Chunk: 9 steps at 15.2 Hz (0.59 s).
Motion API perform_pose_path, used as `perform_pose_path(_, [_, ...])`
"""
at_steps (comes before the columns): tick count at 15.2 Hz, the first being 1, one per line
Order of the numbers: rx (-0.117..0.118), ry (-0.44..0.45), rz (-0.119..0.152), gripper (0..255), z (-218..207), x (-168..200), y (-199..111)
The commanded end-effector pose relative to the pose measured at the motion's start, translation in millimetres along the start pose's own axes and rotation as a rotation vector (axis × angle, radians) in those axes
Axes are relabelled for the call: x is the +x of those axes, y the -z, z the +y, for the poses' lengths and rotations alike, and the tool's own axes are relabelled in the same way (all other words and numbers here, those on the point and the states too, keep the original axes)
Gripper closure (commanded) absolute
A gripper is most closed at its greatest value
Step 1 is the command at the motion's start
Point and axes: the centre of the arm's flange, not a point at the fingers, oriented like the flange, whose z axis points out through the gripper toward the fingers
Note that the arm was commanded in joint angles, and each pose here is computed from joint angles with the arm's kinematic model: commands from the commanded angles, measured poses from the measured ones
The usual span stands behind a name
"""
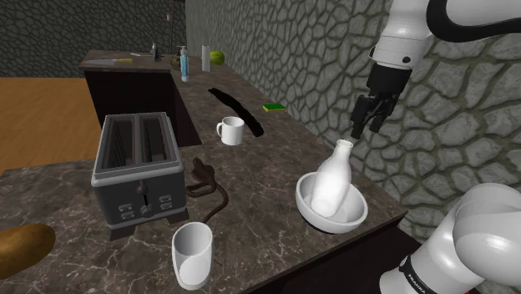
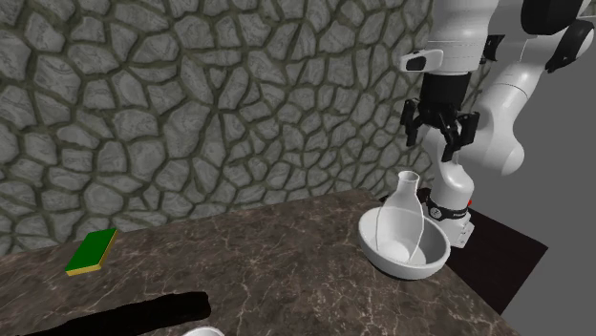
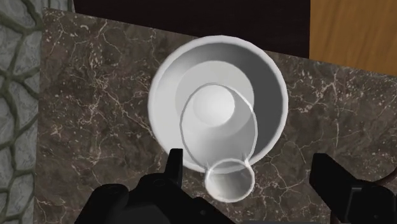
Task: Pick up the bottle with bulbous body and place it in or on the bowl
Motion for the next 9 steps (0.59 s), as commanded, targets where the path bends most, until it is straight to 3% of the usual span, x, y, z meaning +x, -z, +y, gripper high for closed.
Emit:
perform_pose_path(1, [0.000, 0.000, 0.000, 0, 0, 0, 0])
perform_pose_path(3, [0.000, 0.000, 0.000, 0, 0, 0, 0])
perform_pose_path(7, [0.000, 0.000, 0.000, 0, 0, 0, 50])
perform_pose_path(9, [0.000, 0.000, 0.000, 0, 0, 0, 50])
